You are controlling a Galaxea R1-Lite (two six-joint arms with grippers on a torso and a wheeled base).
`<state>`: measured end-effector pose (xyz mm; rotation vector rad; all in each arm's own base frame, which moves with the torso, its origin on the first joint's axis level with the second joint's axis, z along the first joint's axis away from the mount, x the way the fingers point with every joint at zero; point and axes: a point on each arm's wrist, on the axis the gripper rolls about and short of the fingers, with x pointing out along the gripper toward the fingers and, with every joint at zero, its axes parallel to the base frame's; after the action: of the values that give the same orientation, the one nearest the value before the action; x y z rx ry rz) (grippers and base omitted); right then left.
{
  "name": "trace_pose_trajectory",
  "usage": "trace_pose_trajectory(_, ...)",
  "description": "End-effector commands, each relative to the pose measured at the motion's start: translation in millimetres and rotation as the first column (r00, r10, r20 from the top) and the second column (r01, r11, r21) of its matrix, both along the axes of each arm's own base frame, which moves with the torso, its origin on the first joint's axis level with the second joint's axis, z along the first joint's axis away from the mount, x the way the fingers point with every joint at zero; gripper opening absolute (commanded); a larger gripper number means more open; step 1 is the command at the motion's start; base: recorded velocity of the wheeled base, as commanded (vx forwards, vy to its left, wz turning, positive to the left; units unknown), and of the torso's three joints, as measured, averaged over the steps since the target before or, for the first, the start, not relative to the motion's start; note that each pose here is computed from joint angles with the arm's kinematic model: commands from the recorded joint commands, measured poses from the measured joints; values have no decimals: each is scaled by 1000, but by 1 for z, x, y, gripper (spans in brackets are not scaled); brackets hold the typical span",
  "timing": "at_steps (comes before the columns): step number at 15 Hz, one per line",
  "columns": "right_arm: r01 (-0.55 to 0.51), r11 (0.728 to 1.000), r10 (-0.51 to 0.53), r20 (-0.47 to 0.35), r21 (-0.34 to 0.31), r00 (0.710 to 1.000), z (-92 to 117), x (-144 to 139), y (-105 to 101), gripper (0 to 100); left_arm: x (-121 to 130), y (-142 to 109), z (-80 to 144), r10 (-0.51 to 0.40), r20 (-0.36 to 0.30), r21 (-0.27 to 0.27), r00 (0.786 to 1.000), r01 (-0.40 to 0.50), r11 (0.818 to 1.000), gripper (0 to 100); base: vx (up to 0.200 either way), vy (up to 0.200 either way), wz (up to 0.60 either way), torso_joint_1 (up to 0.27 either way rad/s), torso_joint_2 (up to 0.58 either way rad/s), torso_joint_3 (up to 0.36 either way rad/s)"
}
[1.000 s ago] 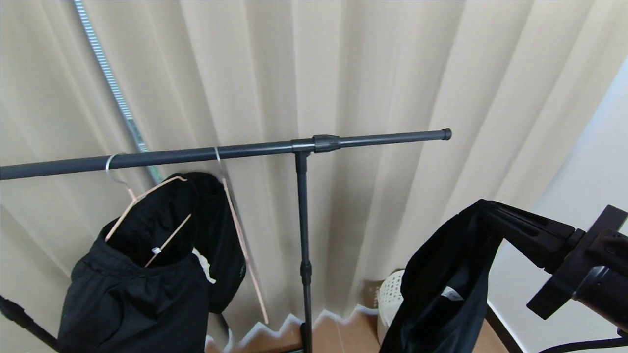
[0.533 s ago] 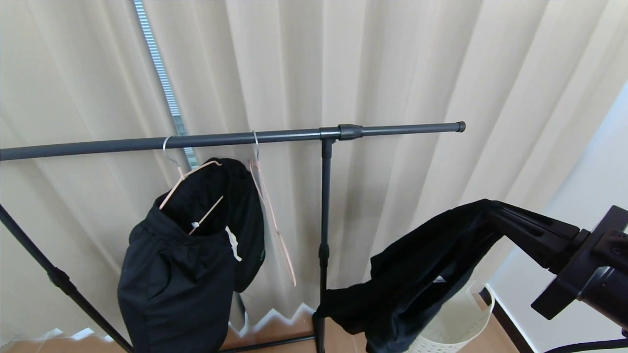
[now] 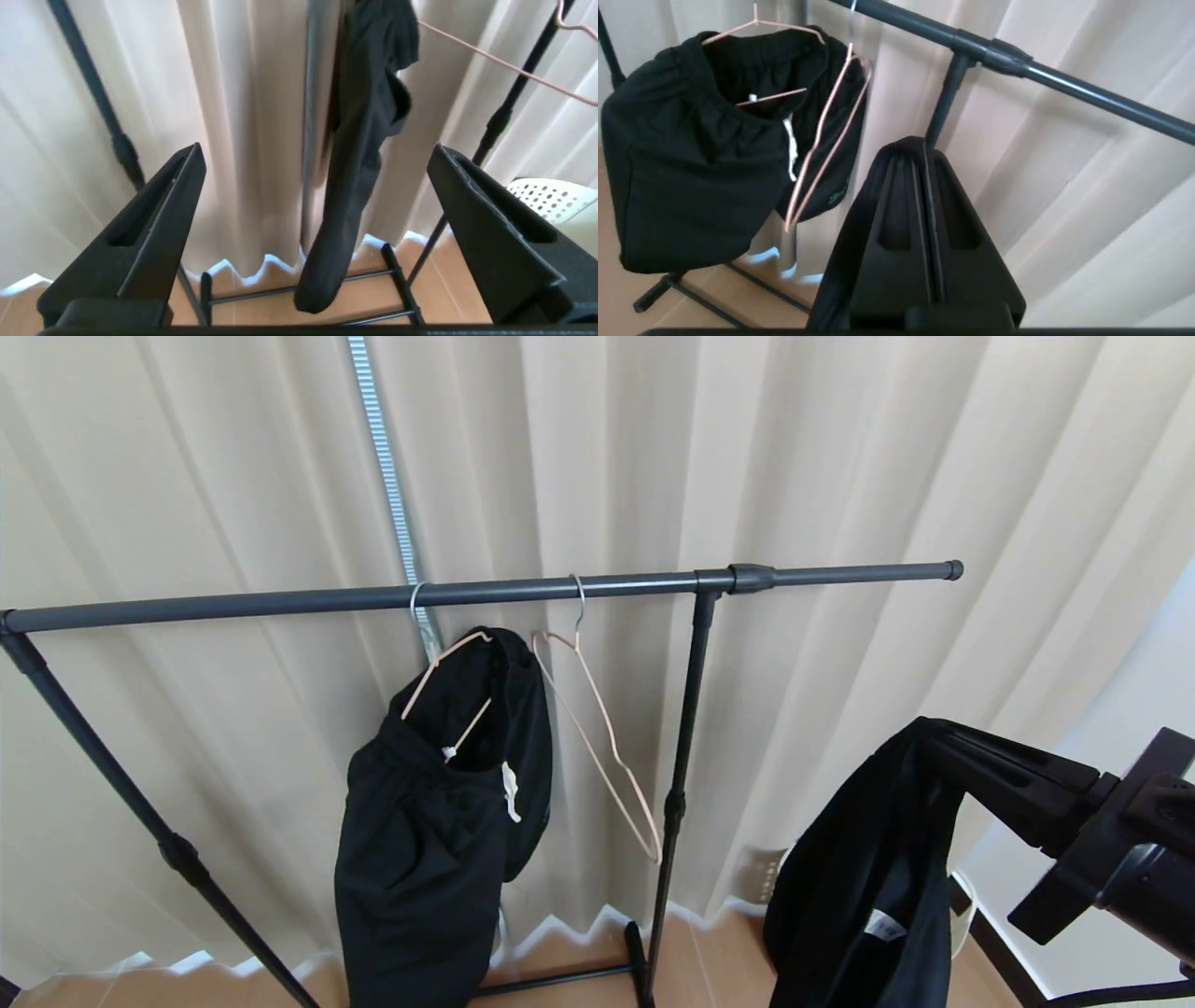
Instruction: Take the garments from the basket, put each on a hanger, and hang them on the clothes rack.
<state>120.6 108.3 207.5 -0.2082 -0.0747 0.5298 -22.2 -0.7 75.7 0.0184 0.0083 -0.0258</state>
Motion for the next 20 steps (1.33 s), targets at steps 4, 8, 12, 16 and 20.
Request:
trace_pose_trajectory(4,-2,1000,2,-1,-2,1000,-1,0,0,0,0,0,0,0,1,0,1000,0,1000,100,-200,0,0,-6,2,2)
trace_pose_trajectory(8,-2,1000,2,-1,-2,1000,-1,0,0,0,0,0,0,0,1,-2,1000,0,1000,100,-200,0,0,2,2,5)
trace_pose_trajectory(12,-2,1000,2,-1,-2,1000,-1,0,0,0,0,0,0,0,1,-2,1000,0,1000,100,-200,0,0,6,1,2)
trace_pose_trajectory(16,-2,1000,2,-3,-4,1000,-1,0,0,0,0,0,0,3,1,-5,1000,-3,1000,100,-50,0,0,2,1,1)
trace_pose_trajectory(20,-2,1000,1,-12,-10,1000,-4,1,1,0,0,0,0,3,1,-5,1000,-3,1000,100,0,0,0,0,0,0)
